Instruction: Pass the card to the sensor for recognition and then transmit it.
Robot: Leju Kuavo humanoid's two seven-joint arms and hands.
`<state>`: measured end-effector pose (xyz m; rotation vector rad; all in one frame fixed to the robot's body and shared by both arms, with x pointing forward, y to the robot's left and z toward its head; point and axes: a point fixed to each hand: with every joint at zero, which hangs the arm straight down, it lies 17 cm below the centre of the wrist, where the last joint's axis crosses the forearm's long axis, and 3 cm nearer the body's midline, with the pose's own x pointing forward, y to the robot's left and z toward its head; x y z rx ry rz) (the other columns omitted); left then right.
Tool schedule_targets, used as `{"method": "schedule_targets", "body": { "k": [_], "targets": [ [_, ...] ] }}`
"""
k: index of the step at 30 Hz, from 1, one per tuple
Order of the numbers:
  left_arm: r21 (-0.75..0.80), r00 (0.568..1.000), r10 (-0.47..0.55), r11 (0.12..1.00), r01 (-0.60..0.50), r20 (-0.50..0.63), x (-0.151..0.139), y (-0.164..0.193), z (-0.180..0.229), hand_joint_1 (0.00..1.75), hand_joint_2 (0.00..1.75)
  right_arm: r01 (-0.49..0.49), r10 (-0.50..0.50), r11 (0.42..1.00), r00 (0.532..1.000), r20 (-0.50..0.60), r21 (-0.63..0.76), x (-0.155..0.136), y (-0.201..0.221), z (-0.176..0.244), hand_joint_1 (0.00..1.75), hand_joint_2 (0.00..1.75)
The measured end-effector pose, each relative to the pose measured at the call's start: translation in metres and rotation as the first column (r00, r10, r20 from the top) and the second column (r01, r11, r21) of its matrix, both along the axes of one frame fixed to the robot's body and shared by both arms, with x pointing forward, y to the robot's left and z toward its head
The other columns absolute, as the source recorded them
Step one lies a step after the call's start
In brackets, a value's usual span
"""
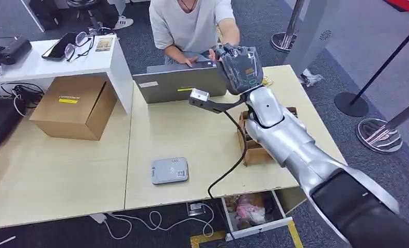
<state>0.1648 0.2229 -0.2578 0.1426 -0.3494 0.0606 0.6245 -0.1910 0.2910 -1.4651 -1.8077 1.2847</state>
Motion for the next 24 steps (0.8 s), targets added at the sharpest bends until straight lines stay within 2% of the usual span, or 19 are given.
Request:
{"method": "schedule_targets", "body": {
  "k": [13,24],
  "targets": [
    [0.0,1.0,0.006,1.0,-0.006,-0.012,0.001,-0.002,0.0,0.0,0.0,-0.025,0.025,1.0,1.0,-0.001,0.006,0.0,0.01,0.003,0.0,1.75],
    [-0.002,1.0,0.017,1.0,-0.017,0.008,0.001,-0.001,0.001,0.0,0.0,-0.004,0.006,0.998,1.0,-0.025,0.055,0.002,0.01,0.013,0.0,1.75]
  ]
}}
